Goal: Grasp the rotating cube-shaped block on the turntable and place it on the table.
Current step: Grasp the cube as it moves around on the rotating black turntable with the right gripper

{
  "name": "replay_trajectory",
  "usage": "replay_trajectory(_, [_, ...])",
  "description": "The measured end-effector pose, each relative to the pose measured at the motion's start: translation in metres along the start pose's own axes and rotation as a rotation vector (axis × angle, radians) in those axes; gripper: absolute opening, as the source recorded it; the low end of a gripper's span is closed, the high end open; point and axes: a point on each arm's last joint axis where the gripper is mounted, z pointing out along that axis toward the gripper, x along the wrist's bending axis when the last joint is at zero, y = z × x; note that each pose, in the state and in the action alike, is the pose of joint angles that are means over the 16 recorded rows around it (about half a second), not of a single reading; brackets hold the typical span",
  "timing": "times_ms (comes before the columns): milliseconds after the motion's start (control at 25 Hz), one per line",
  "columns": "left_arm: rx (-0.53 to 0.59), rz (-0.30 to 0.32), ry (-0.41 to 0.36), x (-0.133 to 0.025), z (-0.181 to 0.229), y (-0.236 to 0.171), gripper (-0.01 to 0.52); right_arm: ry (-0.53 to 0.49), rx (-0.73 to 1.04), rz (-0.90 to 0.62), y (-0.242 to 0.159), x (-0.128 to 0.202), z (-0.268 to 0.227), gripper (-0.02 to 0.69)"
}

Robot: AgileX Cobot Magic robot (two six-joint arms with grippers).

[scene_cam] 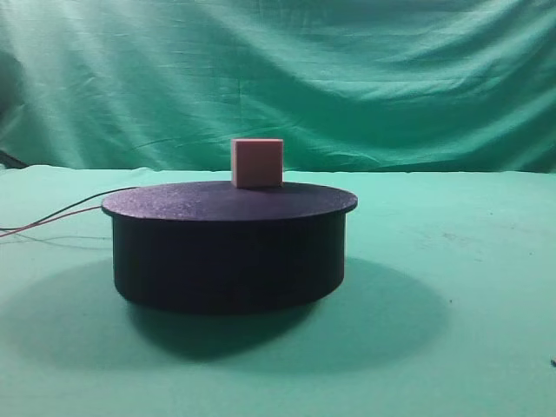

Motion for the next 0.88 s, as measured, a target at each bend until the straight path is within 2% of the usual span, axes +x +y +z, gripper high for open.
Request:
replay_trajectory(400, [0.0,0.0,0.0,0.0,0.0,0.0,0.0,0.004,-0.026,0.02,0.002,0.0,0.0,0.049])
replay_trajectory(880, [0.0,0.0,0.0,0.0,0.0,0.0,0.0,0.031,-0.309,0.191,0.043,0.0,-0.011,0.049])
